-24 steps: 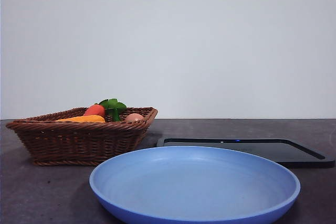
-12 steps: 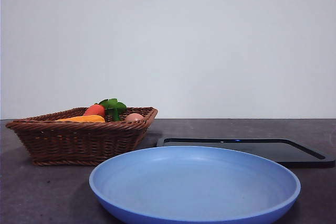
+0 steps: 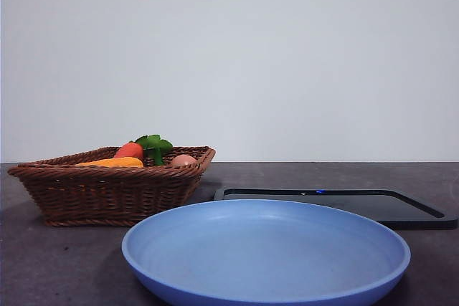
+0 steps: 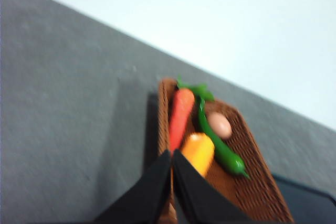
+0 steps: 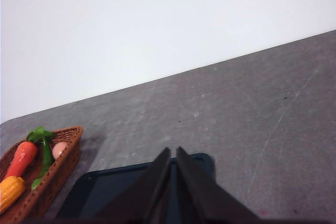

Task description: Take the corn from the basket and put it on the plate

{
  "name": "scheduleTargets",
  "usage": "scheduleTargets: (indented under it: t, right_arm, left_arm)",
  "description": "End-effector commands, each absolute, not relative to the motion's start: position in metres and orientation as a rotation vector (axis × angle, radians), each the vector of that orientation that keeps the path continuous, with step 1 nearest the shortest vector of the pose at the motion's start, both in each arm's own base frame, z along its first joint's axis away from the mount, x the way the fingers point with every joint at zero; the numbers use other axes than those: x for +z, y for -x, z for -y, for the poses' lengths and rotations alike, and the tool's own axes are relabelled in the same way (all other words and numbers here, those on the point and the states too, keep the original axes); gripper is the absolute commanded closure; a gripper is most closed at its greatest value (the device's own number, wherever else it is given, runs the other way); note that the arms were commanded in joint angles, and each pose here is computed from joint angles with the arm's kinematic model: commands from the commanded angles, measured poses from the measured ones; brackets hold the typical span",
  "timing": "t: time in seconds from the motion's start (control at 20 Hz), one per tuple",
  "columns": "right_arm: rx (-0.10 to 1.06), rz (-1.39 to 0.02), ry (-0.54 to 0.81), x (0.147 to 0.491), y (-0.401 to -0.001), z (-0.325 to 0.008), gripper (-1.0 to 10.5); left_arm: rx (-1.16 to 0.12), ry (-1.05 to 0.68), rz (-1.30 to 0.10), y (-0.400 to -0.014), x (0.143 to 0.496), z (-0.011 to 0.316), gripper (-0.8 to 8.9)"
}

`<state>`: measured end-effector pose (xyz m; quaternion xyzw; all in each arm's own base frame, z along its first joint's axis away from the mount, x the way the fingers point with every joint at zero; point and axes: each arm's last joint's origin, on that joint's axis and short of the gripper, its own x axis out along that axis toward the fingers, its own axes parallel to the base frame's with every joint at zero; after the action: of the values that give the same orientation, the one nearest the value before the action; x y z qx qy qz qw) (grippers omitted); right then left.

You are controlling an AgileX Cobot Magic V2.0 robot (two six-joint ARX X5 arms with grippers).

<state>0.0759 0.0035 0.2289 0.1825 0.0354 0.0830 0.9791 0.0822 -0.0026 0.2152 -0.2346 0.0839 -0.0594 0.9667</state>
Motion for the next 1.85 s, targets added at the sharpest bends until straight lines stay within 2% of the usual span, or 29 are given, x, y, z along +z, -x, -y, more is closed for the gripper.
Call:
scheduleTargets:
  t: [0.05,0.35,0.75,1.0,1.25,1.45,1.55,1.75,1.85]
  right_arm:
    - [0.174,-0.079,-0.332,0.245,-0.073,-0.004,9.4]
    - [0.229,-0.215,-0.229,0.273,-0.074,-0.006,9.4]
    - [0.424,-0.462,-0.099,0.297,-0.086,-0.010,9.4]
    - [0.504,-0.604,-0.075,0.305,-0.095,-0.014,9.4]
    - [0.579,-0.717,-0.068,0.305,-0.102,-0.022,9.4]
    - [0.620,-0.762,-0.057,0.302,-0.106,-0.027,9.4]
    - [0.621,-0.767,-0.062,0.301,-0.107,-0.028,9.3]
    - [0.604,-0.779,-0.103,0.301,-0.108,-0.028,6.7]
    - [0.610,-0.800,-0.136,0.300,-0.113,-0.029,6.6]
  left_arm:
    - [-0.170,0.458,-0.183,-0.080,0.233,0.004,8.06]
    - [-0.251,0.369,-0.288,-0.081,0.267,0.006,8.06]
    - [-0.372,0.244,-0.441,-0.083,0.299,0.009,8.06]
    - [-0.451,0.229,-0.553,-0.083,0.300,0.011,8.06]
    - [-0.474,0.220,-0.656,-0.081,0.291,0.012,8.06]
    - [-0.479,0.219,-0.655,-0.082,0.291,0.013,8.02]
    - [-0.479,0.219,-0.651,-0.082,0.292,0.013,7.45]
    - [-0.474,0.232,-0.641,-0.083,0.293,0.013,4.16]
    - [-0.471,0.240,-0.636,-0.083,0.293,0.013,4.03]
